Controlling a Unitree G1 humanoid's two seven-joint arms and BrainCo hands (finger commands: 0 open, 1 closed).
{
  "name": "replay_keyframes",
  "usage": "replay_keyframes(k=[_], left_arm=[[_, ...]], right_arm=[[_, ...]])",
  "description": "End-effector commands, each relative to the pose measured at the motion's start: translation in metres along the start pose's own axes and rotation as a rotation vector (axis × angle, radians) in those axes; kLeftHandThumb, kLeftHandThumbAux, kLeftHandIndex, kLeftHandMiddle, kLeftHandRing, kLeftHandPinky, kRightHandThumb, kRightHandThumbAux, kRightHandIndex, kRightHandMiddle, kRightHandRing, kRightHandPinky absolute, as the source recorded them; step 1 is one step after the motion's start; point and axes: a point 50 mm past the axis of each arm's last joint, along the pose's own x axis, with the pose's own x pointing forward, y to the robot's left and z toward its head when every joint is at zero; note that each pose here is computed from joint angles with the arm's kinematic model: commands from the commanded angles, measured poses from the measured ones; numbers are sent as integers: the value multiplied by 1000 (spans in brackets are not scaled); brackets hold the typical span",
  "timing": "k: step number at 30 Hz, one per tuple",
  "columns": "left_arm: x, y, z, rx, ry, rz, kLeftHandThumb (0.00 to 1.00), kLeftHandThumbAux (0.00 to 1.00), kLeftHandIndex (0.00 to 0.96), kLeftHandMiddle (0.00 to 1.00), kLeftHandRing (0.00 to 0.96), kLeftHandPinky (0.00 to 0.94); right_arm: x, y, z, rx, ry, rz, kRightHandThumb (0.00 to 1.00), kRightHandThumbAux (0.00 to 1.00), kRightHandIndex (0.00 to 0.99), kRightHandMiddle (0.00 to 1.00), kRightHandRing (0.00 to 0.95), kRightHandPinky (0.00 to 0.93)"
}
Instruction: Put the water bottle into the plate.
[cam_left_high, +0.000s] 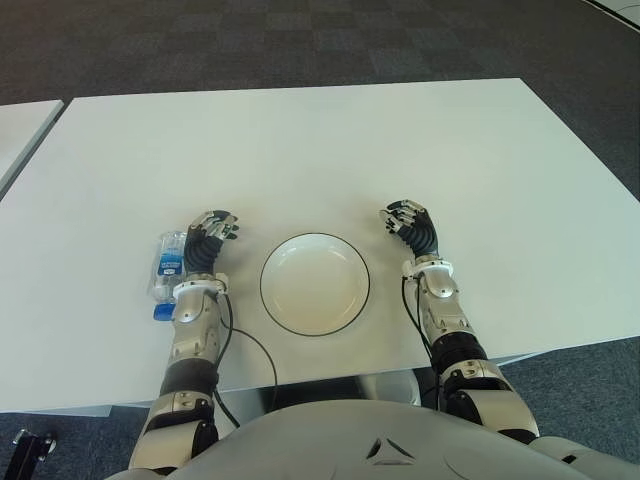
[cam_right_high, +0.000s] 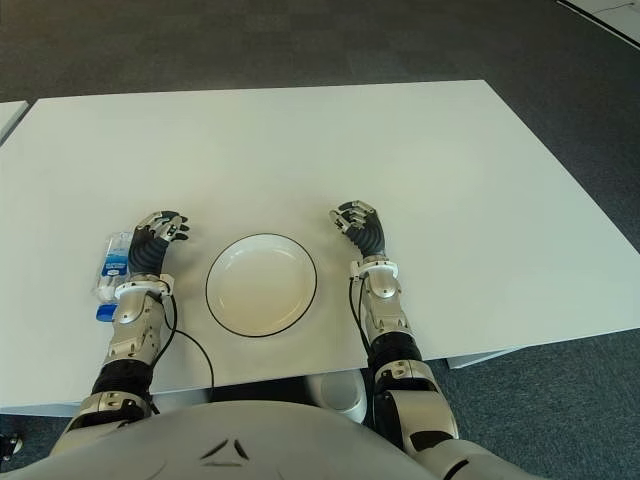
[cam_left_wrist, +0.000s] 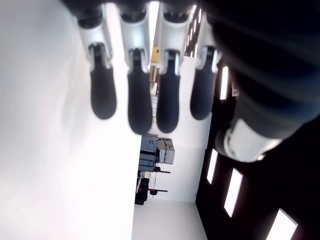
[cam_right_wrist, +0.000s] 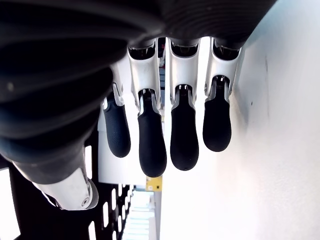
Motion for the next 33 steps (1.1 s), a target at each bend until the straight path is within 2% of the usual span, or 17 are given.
replay_keyframes(k=[1,7,13,21,27,33], left_arm=[[-16,2,-20,-24,103,6,838,673,437,468,520,519],[-18,-1,-8,-26,48,-24,837,673,431,474,536,530],[-24,-3,13,-18,-34,-59,837,673,427,479,556,551],[-44,-10,43,-1,-164,-89,836,674,421,485,573,569],[-62,-20,66,151,-288,-46,835,674,417,489,578,569],[-81,-28,83,405,-396,50,834,676,415,488,570,564]], right_arm=[[-15,1,-28,10,149,-10,708,729,431,613,604,600],[-15,0,-28,6,152,-17,708,729,432,611,599,594],[-14,1,-28,11,152,-16,708,729,432,612,603,601],[-15,1,-27,13,139,-1,708,728,432,614,607,608],[-15,2,-27,13,137,4,708,728,432,617,609,604],[-14,2,-28,17,153,-1,708,728,433,616,607,598]])
